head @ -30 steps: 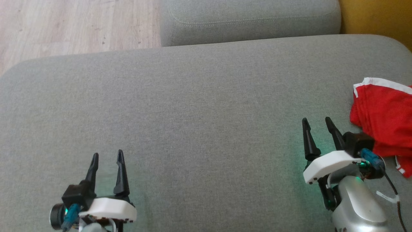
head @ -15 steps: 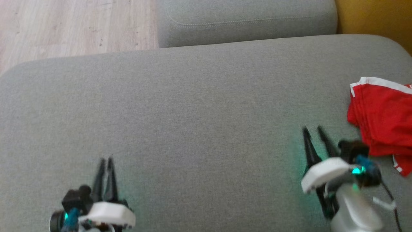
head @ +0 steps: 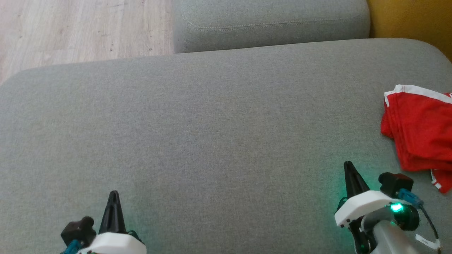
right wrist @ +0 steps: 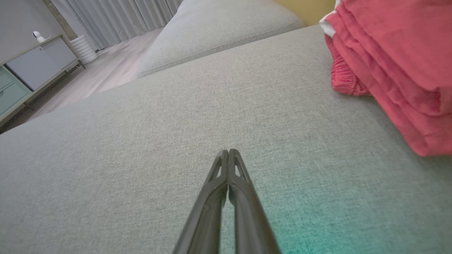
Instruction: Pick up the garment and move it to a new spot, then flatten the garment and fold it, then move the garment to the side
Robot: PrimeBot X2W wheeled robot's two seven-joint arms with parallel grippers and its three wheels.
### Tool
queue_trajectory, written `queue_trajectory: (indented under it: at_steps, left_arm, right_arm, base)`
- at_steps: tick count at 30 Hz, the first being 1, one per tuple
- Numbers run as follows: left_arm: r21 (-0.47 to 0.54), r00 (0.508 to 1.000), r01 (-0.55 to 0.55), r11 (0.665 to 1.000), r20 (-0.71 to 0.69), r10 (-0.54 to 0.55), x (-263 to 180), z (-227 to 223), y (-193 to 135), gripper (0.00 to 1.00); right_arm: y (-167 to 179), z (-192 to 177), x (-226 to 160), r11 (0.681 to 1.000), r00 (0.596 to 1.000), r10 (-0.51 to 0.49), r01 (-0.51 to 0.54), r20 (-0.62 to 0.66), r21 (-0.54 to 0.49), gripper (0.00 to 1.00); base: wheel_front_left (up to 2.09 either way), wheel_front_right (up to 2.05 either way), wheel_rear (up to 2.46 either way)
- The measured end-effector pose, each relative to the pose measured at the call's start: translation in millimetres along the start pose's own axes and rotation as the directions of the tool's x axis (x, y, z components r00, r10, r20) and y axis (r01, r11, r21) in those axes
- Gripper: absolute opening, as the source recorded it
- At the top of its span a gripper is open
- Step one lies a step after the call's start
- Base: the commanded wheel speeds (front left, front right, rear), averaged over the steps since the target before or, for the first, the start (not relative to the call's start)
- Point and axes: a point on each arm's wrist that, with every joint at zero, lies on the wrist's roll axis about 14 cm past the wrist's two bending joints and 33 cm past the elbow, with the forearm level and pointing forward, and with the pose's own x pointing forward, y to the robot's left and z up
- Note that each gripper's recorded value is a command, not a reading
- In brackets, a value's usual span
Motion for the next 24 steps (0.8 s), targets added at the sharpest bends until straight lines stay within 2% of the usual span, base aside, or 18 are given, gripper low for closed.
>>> queue_trajectory:
  at_steps: [11,24]
  left_arm:
    - [-0.123,1.0,-0.01,0.992,0.006,0.011,1,6,1,0.0]
    - [-0.269,0.999,-0.03,0.963,0.005,0.032,1,11,6,0.0]
  right_arm:
    - [-2,13,2,0.992,0.999,-0.021,0.016,0.036,0.129,0.0]
    - [-6,27,3,0.959,0.997,-0.043,0.022,0.07,0.282,0.0]
  base:
    - [0.0,0.0,0.0]
    - [0.0,0.0,0.0]
